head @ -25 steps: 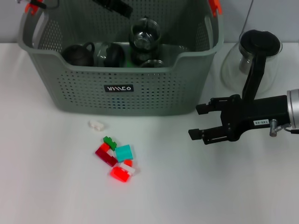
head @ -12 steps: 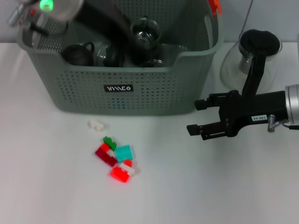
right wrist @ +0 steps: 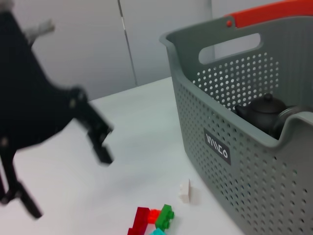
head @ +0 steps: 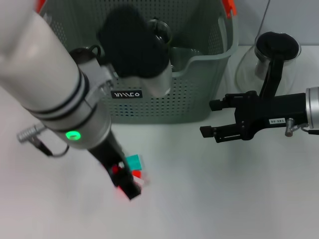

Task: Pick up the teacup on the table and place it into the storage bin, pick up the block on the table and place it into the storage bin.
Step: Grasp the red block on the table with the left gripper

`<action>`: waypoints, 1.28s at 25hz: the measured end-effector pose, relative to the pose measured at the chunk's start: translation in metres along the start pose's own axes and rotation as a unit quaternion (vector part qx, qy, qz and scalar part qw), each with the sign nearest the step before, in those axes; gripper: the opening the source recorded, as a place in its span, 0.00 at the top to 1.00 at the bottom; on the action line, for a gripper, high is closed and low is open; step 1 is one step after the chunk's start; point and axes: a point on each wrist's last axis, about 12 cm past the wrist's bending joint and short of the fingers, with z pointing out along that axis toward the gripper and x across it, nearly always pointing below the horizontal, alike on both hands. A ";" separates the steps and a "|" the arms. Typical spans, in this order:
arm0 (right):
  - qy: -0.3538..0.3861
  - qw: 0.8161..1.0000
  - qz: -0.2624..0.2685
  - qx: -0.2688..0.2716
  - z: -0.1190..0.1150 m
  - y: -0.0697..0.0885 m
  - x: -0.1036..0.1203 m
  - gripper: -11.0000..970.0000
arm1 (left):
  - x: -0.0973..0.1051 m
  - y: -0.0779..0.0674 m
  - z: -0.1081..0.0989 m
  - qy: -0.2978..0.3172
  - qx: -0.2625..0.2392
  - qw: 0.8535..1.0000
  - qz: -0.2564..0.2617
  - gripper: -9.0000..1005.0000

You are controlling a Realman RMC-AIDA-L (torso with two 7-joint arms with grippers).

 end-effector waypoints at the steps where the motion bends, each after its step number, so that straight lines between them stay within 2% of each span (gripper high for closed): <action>1: 0.001 1.000 -0.003 0.001 0.000 0.000 0.000 0.12 | 0.001 -0.001 0.007 0.014 0.007 1.000 -0.013 0.05; 7: 0.007 1.000 -0.022 -0.005 0.003 0.002 0.002 0.12 | 0.002 0.005 0.039 0.046 0.029 0.992 -0.115 0.06; 11: 0.013 0.999 -0.035 -0.015 0.000 0.002 -0.002 0.12 | 0.000 0.006 0.048 0.045 0.044 0.984 -0.166 0.06; 14: 0.018 0.998 -0.050 -0.017 -0.001 0.002 -0.007 0.12 | 0.002 0.012 0.054 0.024 0.089 0.974 -0.205 0.06; 19: 0.026 0.997 -0.066 -0.017 0.000 0.000 -0.013 0.12 | 0.008 0.020 0.067 0.025 0.101 0.967 -0.234 0.06; 28: 0.023 0.996 -0.079 -0.019 0.006 0.001 -0.017 0.12 | 0.017 0.036 0.072 0.036 0.042 0.966 -0.251 0.06; 32: 0.020 0.996 -0.081 -0.020 0.007 0.002 -0.019 0.12 | 0.016 0.037 0.073 0.036 0.034 0.968 -0.248 0.06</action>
